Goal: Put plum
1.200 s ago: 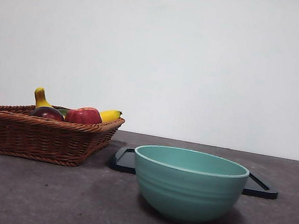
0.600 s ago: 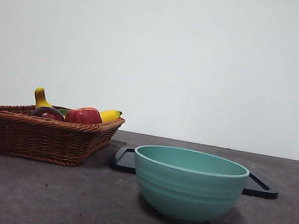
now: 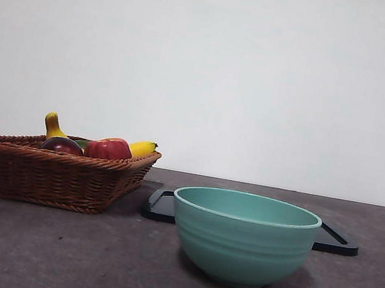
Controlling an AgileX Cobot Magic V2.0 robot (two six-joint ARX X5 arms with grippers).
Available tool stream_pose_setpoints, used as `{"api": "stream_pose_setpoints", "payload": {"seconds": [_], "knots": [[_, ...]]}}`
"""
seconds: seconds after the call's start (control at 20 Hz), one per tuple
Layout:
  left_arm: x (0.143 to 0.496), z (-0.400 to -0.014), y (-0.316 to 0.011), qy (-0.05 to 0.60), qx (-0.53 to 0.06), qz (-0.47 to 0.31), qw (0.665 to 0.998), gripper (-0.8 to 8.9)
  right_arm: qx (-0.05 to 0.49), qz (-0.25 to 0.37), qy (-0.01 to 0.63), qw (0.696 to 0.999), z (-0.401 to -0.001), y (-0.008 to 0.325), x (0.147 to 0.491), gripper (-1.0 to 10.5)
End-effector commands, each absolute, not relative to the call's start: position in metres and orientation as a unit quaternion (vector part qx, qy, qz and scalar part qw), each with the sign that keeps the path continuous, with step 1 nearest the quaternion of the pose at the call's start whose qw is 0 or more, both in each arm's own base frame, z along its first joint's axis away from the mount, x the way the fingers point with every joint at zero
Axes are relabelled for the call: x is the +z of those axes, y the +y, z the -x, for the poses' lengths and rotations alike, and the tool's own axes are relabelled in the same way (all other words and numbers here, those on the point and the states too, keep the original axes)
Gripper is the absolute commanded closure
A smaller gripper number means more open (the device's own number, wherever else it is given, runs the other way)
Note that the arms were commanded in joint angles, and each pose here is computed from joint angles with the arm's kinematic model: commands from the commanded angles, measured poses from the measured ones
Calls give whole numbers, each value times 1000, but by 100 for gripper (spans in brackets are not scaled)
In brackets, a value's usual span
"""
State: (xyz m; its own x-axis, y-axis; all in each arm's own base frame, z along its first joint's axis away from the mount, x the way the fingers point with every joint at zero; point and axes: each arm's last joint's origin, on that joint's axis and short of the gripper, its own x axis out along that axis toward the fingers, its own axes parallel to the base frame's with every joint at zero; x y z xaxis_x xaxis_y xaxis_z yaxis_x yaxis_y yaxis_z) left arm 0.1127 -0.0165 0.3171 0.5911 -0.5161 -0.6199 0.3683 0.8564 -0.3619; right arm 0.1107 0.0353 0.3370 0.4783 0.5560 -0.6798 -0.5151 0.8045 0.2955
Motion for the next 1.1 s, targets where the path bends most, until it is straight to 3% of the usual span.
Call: {"api": "stream_pose_setpoints", "payload": {"seconds": [0.05,0.6,1.1], "knots": [[324,-113,-17,364,-257,91,891,399,316,-21,394,863,-111,36,342,546],[326,-129,-19,352,-248,101,897,374,314,-27,394,864,-112,36,342,546],[336,-216,-50,385,-222,40,895,377,314,-27,388,866,-114,37,343,546]]}}
